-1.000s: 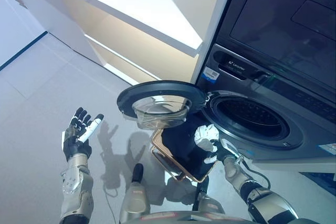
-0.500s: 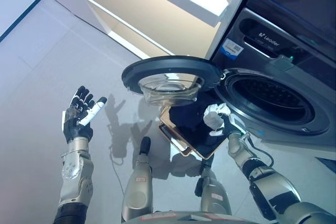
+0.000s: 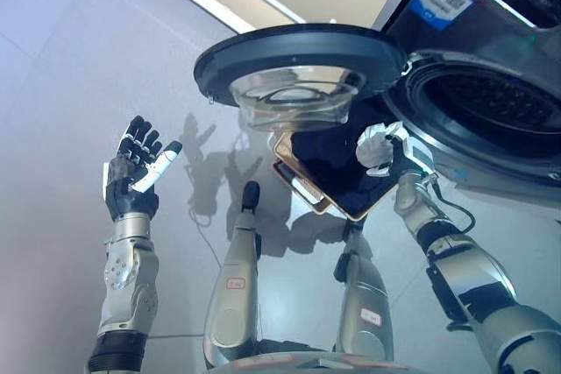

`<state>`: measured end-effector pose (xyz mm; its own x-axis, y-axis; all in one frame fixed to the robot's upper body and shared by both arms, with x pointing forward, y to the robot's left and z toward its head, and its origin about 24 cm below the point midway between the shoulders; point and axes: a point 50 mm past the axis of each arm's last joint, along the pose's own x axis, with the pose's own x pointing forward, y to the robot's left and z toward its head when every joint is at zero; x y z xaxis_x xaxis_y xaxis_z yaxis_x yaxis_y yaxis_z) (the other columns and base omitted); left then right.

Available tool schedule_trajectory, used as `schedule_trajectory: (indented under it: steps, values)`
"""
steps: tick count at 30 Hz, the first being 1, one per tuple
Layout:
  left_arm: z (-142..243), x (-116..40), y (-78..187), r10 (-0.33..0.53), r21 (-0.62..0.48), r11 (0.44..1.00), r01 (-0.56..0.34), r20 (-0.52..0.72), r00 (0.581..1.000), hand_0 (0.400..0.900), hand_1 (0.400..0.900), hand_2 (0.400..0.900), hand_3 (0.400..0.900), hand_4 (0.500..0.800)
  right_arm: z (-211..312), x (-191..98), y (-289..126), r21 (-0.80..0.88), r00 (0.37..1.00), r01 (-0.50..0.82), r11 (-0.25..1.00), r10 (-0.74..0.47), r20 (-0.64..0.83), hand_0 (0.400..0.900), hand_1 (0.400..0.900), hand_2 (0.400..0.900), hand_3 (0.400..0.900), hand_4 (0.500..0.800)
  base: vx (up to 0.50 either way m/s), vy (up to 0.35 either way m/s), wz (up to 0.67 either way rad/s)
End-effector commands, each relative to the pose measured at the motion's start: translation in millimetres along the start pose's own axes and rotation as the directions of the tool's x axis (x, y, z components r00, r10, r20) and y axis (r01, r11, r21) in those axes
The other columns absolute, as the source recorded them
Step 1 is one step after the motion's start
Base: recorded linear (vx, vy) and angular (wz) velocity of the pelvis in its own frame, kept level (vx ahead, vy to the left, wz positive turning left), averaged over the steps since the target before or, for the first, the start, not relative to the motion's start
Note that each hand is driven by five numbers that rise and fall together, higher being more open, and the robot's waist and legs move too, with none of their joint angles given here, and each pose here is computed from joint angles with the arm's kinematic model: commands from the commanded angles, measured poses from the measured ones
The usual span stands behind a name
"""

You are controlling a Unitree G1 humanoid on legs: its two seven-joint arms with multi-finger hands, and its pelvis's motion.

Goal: Put the clothes in the basket into the washing machine.

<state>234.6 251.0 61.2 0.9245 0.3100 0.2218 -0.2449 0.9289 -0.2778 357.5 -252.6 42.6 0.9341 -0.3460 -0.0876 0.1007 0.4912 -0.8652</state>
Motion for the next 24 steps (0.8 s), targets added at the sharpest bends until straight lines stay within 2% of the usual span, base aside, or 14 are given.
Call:
schedule_trajectory:
  steps: [1, 7, 14, 21, 24]
  values:
    - [51.8, -3.8, 3.3, -0.037, 0.01, 0.999, 0.036, 0.26, 0.965, 0.9, 0.9, 0.9, 0.9, 0.8, 1.1, 10.3, -32.6, -0.024, 0.99, 0.138, 0.99, -0.138, 0.017, 0.9, 0.9, 0.9, 0.9, 0.8, -0.057, 0.053, -0.01]
    - [66.7, -2.1, -6.0, -0.079, 0.008, 0.997, 0.081, 0.326, 0.942, 0.9, 0.9, 0.9, 0.9, 0.8, 2.3, 20.1, -66.3, -0.064, 0.974, 0.228, 0.972, -0.228, 0.011, 0.9, 0.9, 0.9, 0.9, 0.8, -0.012, 0.011, 0.0]
    - [77.5, 0.0, -9.3, -0.079, 0.008, 0.997, 0.083, 0.374, 0.924, 0.9, 0.9, 0.9, 0.9, 0.8, 5.5, 26.9, -99.2, -0.089, 0.951, 0.307, 0.947, -0.308, 0.003, 0.9, 0.9, 0.9, 0.9, 0.8, -0.026, -0.001, 0.03]
    - [92.9, 3.7, -23.1, -0.1, -0.006, 0.993, 0.115, 0.456, 0.884, 0.9, 0.9, 0.9, 0.9, 0.8, 19.7, 31.7, -143.9, -0.057, 0.898, 0.439, 0.897, -0.439, 0.026, 0.9, 0.9, 0.9, 0.9, 0.8, 0.012, 0.015, 0.01]
    - [96.0, 4.7, -23.4, -0.082, -0.014, 0.995, 0.101, 0.473, 0.877, 0.9, 0.9, 0.9, 0.9, 0.8, 32.1, 32.7, -154.5, -0.022, 0.88, 0.473, 0.881, -0.472, 0.056, 0.9, 0.9, 0.9, 0.9, 0.8, -0.029, 0.038, -0.04]
